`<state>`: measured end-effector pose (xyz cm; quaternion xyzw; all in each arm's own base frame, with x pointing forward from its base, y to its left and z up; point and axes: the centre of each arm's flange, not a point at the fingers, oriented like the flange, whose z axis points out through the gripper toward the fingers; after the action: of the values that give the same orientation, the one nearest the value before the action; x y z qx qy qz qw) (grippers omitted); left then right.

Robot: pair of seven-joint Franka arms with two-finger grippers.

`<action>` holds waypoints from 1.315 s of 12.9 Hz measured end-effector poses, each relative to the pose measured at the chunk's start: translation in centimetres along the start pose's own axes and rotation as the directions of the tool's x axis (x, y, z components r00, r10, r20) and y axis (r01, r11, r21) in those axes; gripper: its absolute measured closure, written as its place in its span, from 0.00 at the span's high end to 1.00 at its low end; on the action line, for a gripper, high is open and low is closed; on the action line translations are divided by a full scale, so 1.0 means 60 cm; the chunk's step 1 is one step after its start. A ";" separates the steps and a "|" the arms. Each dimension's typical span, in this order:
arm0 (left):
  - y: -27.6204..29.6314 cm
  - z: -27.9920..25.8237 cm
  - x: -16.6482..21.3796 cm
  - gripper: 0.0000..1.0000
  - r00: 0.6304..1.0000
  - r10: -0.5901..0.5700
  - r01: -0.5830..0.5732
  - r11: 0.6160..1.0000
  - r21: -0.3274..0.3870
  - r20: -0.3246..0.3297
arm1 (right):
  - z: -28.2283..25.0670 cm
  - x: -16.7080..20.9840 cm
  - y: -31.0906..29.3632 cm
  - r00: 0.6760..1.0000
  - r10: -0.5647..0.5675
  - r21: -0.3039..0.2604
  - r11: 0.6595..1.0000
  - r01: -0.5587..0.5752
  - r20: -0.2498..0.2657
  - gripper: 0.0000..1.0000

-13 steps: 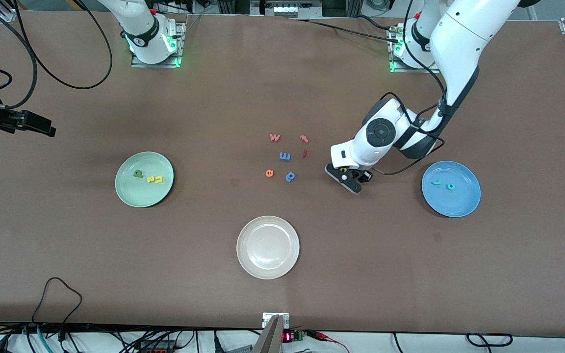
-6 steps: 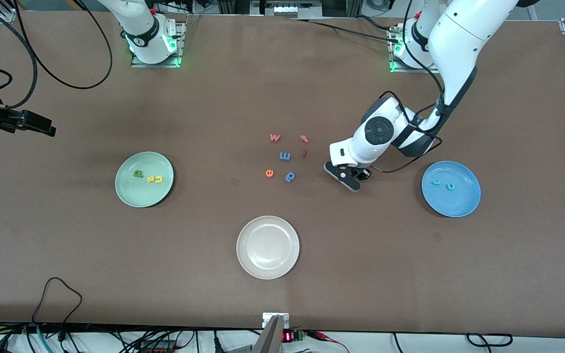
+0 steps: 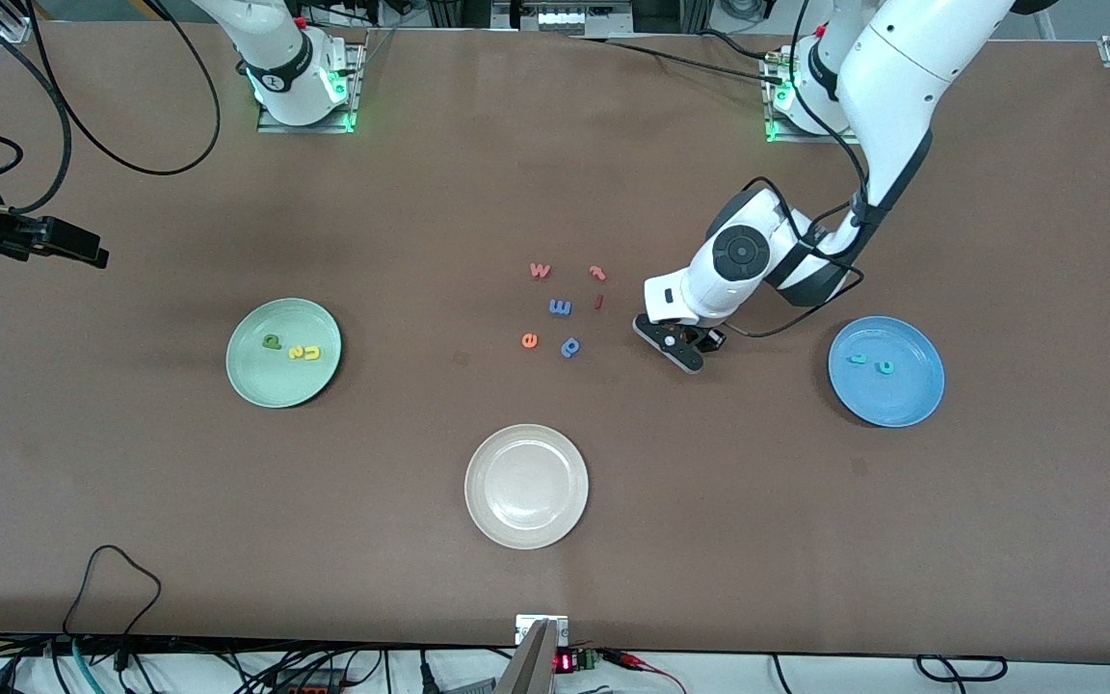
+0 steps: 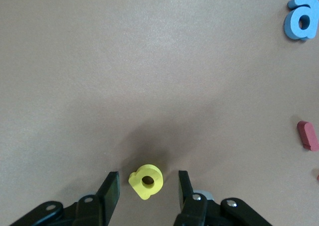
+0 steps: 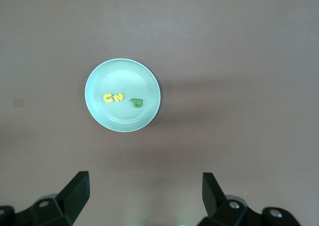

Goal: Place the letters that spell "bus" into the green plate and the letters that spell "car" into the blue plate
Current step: 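Lower the left gripper around the yellow a and close it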

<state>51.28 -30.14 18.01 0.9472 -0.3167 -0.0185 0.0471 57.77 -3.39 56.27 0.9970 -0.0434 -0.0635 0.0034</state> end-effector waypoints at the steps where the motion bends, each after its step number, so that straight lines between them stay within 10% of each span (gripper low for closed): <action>1: 0.000 0.002 -0.001 0.56 1.000 0.000 0.000 1.000 -0.001 0.002 | 0.000 0.000 0.000 1.000 0.000 0.000 1.000 0.000 0.000 1.00; 17: -0.012 0.009 0.000 0.31 1.000 -0.013 0.013 1.000 -0.003 -0.028 | 0.000 0.000 0.001 1.000 0.001 0.000 1.000 -0.001 0.001 1.00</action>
<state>51.64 -29.62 17.39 0.9493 -0.3098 -0.0062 0.0526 57.76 -3.43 56.26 0.9970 -0.0437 -0.0639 0.0034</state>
